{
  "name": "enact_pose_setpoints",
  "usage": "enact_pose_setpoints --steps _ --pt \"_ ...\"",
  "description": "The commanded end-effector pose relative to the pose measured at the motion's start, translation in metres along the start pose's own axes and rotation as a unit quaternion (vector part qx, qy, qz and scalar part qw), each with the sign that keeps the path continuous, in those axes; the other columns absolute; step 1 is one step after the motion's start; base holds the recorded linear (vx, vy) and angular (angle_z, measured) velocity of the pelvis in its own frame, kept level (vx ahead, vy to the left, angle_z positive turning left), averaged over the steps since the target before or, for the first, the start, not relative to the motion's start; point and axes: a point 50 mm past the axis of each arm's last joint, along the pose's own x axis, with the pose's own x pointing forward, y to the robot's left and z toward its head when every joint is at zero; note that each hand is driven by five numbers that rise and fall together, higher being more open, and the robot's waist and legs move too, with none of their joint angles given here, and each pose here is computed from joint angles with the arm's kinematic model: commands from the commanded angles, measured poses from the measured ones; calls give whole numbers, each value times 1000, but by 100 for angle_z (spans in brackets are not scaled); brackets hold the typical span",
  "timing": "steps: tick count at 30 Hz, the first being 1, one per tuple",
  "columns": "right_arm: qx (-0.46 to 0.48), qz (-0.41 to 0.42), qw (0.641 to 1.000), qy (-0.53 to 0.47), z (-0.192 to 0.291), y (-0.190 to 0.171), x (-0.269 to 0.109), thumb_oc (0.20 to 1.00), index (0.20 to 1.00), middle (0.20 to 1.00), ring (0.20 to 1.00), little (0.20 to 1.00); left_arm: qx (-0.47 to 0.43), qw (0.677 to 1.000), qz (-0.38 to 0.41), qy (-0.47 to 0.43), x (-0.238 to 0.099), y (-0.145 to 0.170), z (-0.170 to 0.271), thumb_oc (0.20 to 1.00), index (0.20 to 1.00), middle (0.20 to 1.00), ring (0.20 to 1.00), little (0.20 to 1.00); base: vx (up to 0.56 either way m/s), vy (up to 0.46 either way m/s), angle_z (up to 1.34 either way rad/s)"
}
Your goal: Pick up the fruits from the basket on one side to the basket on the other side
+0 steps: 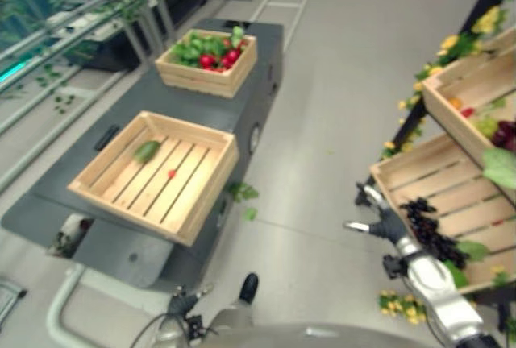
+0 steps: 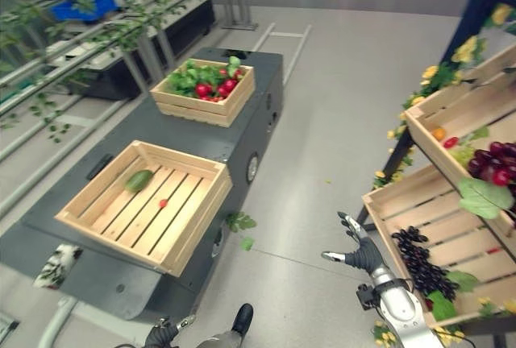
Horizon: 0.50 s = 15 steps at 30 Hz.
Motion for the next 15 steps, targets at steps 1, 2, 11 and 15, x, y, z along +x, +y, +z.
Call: enact_pose_setpoints --steps 1,2,11,15 --pt "-14 -45 997 -58 22 -14 3 1000 1000 1000 1000 1000 10 999 -36 33 -6 -26 -17 1000 1000 1000 1000 1000 -195 -14 67" --pt "-23 -42 998 -29 10 -11 3 1000 1000 1000 1000 1000 -2 999 -32 36 -6 -23 -18 1000 1000 1000 1000 1000 -119 -4 67" --pt "-34 -41 983 174 -72 9 -11 1000 1000 1000 1000 1000 -8 998 -54 34 -4 -22 -14 1000 1000 1000 1000 1000 -207 27 70" --pt "-11 -30 957 288 -112 29 -27 1000 1000 1000 1000 1000 2 997 -62 43 -5 -20 -18 1000 1000 1000 1000 1000 -60 119 119"
